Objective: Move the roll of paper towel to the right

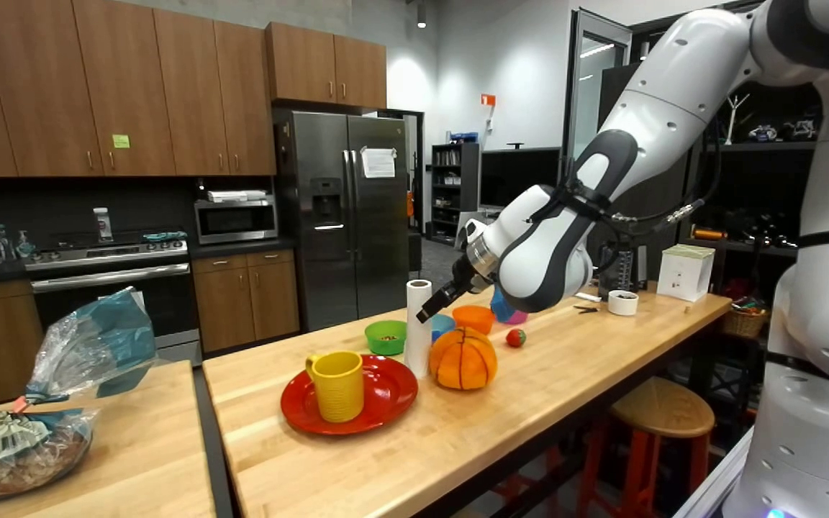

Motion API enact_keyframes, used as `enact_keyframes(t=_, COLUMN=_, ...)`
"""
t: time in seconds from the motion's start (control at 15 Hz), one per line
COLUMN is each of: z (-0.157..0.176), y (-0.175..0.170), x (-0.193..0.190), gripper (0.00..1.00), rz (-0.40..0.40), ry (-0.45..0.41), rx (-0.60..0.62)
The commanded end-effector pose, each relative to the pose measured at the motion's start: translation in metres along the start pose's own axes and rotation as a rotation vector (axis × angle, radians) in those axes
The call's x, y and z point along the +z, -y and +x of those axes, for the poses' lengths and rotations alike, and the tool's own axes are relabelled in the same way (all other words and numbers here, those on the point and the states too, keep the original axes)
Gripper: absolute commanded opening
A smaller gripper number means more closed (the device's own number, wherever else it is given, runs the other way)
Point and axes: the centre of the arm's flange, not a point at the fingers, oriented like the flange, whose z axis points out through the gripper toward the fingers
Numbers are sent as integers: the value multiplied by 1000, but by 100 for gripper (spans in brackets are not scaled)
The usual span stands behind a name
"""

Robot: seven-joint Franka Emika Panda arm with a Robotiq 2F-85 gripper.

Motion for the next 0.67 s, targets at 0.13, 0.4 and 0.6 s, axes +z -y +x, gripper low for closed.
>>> enact_keyframes(t=0.13, z=3, y=10, x=29, gripper=100, rz=-14, ry=-27, rx=-19)
enact_keyframes(t=0.4, z=4, y=13, x=41, gripper=89, rz=-7, ry=-13, rx=-23)
enact_keyframes(t=0.6, z=3, y=13, x=44, gripper=61, rz=-10, ry=-3, rx=-21)
